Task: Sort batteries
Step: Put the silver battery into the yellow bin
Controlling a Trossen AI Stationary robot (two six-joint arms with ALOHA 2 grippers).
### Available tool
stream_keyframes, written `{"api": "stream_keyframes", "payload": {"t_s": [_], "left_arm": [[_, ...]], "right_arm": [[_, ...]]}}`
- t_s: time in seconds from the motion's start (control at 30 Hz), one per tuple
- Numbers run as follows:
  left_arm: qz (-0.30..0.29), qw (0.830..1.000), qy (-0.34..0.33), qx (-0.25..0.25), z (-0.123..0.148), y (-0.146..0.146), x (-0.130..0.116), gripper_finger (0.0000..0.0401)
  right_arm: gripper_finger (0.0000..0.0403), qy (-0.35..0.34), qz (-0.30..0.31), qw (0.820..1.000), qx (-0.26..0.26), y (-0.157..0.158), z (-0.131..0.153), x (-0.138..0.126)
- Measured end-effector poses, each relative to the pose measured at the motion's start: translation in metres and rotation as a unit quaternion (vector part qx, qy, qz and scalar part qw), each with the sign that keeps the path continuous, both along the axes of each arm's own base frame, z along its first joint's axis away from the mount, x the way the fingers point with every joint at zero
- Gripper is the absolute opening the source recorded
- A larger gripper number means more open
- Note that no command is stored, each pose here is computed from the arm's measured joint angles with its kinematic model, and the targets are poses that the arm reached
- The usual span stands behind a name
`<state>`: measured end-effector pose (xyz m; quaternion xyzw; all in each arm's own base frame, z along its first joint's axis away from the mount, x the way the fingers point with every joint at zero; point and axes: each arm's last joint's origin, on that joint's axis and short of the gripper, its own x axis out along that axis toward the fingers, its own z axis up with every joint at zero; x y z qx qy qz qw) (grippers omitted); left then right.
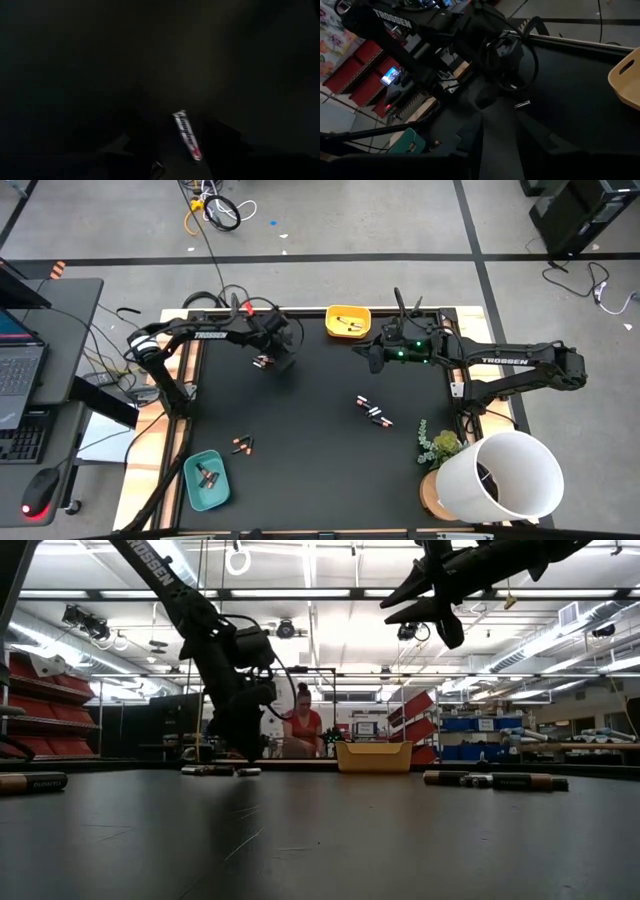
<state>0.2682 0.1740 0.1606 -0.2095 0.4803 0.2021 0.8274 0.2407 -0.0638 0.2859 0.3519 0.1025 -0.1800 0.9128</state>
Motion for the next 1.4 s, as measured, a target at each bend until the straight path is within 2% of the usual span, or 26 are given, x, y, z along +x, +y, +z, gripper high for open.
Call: {"api": "stream_keyframes", "payload": {"t_s": [0.17,0.4,0.57,0.73,0.83,0.97,1.1,1.23,1.4], "left_arm": [[-0.010,1.000,0.000,-0.008,-0.001,-0.004,0.003,0.0160],[-0.006,1.000,0.012,0.016,-0.002,-0.008,0.006,0.0160],[0.007,0.999,0.045,-0.010,-0.019,-0.008,0.006,0.0158],[-0.006,0.998,0.054,-0.033,-0.030,-0.009,0.010,0.0155],[-0.009,0.998,0.058,-0.029,-0.032,-0.009,0.010,0.0127],[-0.033,0.997,0.059,-0.025,-0.033,-0.010,0.010,0.0035],[-0.060,0.996,0.054,-0.023,-0.033,-0.012,0.012,0.0030],[-0.055,0.997,0.053,-0.027,-0.032,-0.012,0.014,0.0030],[-0.058,0.998,0.030,-0.022,-0.015,-0.010,0.019,0.0030]], "right_arm": [[0.0101,0.000,0.000,1.000,0.000,0.000,0.000,0.000],[0.0101,0.000,-0.001,1.000,0.000,0.000,0.000,0.000],[0.0101,0.000,-0.001,1.000,0.000,0.000,0.000,0.000],[0.0101,-0.001,-0.002,1.000,0.002,0.000,0.000,0.000],[0.0101,-0.001,-0.002,1.000,0.003,0.000,0.000,0.000],[0.0101,-0.001,-0.002,1.000,0.003,0.000,0.000,0.000],[0.0101,-0.001,-0.002,1.000,0.003,0.000,0.000,0.000],[0.0101,-0.001,-0.002,1.000,0.003,0.000,0.000,0.000],[0.0101,-0.001,-0.002,1.000,0.002,0.000,0.000,0.000]]}}
